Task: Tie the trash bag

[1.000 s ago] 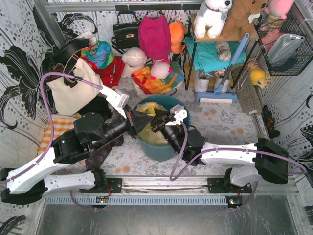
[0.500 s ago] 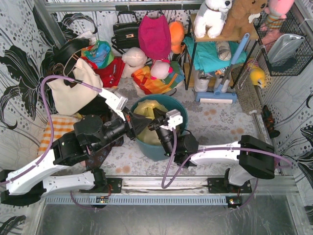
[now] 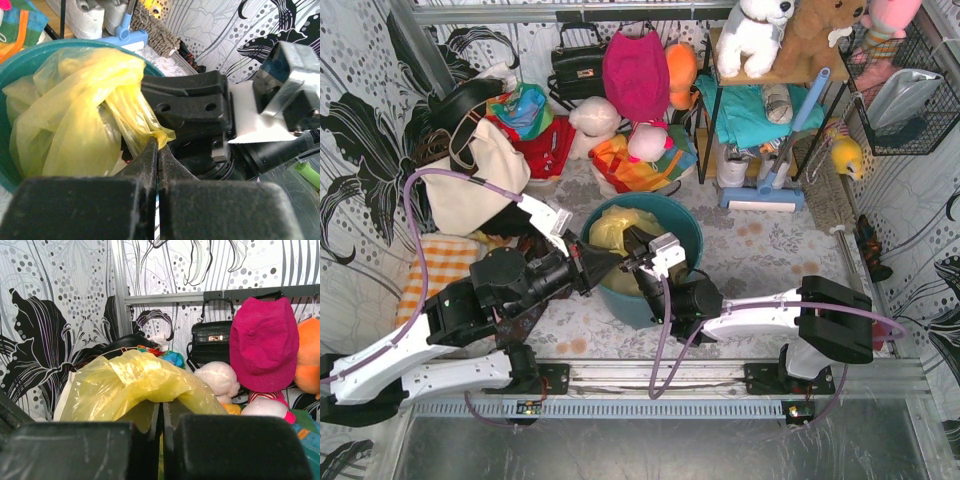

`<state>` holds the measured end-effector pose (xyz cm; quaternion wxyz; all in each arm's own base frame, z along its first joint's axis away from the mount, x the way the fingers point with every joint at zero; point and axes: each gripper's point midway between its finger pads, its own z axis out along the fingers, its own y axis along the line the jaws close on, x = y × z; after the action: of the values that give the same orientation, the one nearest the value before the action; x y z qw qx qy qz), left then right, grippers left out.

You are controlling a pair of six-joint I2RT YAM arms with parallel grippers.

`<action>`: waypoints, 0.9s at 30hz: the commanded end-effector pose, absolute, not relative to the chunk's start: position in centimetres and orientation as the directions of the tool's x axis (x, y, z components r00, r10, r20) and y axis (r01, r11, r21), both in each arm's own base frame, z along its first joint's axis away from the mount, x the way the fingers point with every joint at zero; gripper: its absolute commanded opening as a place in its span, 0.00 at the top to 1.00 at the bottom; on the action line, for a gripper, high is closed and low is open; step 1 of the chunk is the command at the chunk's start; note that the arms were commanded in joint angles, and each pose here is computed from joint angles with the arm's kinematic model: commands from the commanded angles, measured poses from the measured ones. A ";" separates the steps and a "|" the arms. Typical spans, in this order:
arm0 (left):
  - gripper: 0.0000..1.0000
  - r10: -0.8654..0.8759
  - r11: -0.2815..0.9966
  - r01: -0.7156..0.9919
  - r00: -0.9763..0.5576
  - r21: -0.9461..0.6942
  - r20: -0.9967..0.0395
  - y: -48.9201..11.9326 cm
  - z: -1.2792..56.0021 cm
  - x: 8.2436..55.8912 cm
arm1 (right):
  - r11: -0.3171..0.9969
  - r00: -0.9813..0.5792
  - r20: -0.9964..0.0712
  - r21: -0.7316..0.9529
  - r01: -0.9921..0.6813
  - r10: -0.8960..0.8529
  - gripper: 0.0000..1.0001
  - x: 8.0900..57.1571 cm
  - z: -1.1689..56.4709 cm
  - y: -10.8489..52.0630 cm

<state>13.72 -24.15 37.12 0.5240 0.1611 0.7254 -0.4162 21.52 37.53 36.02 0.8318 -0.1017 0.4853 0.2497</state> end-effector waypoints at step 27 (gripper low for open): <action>0.56 -0.185 0.480 0.720 -0.475 -0.501 -0.860 -24.2 35.2 10.7 | 0.869 0.460 -0.819 0.092 -0.486 0.343 1.00 21.0 37.8 35.3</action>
<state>11.03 -24.82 33.16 0.4619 0.1902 0.7355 -0.4578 21.43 37.17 35.41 0.8390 -0.1265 0.4828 0.2169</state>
